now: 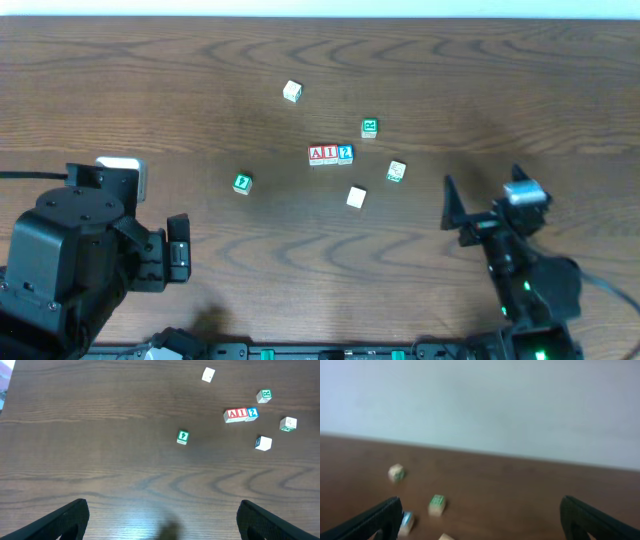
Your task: Spell out Ai2
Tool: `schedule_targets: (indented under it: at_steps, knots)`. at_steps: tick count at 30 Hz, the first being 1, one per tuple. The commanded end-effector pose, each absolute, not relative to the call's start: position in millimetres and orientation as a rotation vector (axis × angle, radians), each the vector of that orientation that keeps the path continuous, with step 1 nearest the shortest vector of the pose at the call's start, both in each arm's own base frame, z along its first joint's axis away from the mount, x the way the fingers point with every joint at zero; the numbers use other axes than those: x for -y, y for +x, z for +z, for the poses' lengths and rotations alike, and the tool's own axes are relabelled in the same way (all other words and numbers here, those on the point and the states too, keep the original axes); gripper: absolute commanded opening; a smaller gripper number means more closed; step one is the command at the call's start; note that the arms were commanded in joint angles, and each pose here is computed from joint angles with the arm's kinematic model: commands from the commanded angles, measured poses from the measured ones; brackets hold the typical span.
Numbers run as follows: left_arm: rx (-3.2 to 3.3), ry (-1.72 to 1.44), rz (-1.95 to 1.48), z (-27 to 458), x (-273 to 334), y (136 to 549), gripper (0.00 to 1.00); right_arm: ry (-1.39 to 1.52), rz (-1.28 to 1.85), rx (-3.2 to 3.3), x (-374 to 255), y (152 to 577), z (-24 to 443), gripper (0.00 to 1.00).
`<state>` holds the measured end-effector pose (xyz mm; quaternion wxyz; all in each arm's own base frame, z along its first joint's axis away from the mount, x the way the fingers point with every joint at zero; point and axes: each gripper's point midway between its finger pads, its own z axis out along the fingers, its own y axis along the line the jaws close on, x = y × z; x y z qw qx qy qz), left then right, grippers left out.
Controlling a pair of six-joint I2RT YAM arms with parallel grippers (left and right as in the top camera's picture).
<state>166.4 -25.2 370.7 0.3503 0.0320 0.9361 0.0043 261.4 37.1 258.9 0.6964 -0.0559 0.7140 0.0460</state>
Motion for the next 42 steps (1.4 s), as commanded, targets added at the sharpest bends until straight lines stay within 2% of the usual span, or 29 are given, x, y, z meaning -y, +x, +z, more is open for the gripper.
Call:
schedule_targets:
  at_steps: [1, 22, 33, 42]
  knots:
    - [-2.454, 0.105, 0.033, 367, 22, 159, 0.96, -0.092, 0.07, -1.51, -24, 251, 269, 0.99]
    - [-2.453, 0.106, 0.033, 367, 22, 159, 0.95, -0.067, 0.097, -1.498, -20, 256, 195, 0.99]
    - [-2.454, 0.106, 0.033, 367, 22, 159, 0.95, -0.037, 0.078, -1.804, -15, 250, 120, 0.99]
    - [-2.454, 0.105, 0.033, 367, 22, 159, 0.95, -0.019, 0.053, -1.821, -10, 250, 117, 0.99]
